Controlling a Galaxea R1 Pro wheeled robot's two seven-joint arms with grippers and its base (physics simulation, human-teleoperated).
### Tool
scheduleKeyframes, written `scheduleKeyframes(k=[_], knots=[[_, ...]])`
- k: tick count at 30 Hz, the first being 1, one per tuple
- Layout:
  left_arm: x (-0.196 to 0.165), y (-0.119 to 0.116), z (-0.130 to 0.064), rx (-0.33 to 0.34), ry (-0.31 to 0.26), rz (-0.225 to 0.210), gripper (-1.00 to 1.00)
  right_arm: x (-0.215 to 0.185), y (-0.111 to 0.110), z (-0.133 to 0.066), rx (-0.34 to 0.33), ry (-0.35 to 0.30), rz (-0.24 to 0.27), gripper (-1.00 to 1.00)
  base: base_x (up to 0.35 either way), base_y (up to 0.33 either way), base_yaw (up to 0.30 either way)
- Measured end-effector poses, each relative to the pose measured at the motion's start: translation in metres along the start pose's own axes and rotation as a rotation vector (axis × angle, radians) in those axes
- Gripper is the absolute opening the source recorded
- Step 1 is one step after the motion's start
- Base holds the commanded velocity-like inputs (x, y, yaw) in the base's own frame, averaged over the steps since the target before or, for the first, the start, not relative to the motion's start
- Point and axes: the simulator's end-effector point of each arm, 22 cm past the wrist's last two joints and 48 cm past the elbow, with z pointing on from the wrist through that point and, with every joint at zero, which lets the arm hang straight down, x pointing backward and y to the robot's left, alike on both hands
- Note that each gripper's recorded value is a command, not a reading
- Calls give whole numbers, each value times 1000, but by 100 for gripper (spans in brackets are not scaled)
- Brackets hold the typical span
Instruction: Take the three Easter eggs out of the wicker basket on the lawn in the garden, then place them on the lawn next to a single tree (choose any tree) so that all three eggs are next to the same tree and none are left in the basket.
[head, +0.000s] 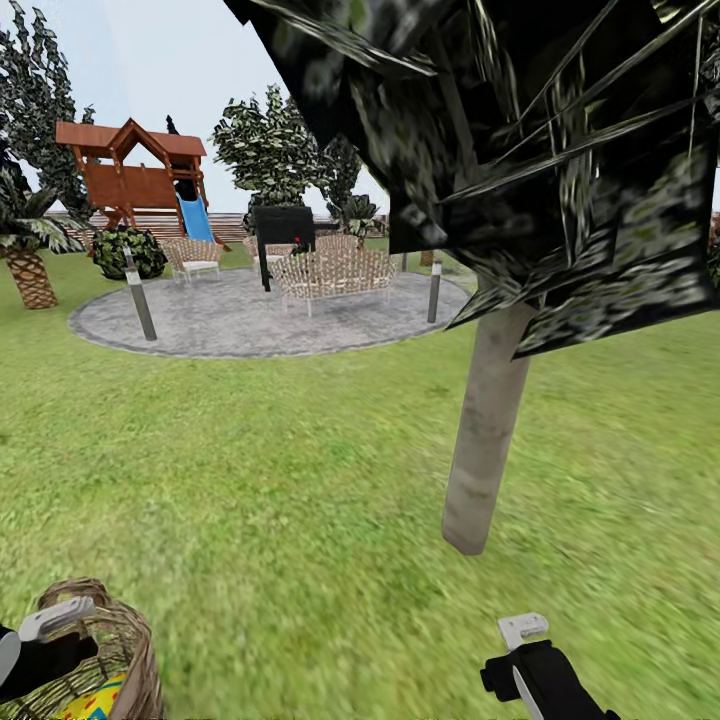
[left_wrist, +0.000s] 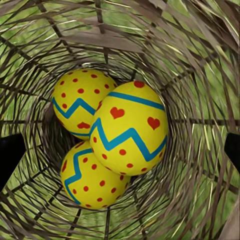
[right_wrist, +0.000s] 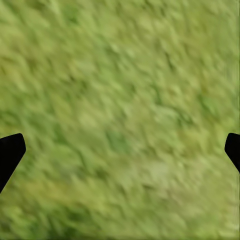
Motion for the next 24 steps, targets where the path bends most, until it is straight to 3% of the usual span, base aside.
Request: scheduleKeyframes(k=[24], knots=[[33, 0, 43, 11, 15, -5, 100, 32, 6, 41, 2, 13, 4, 100, 0, 0, 0]])
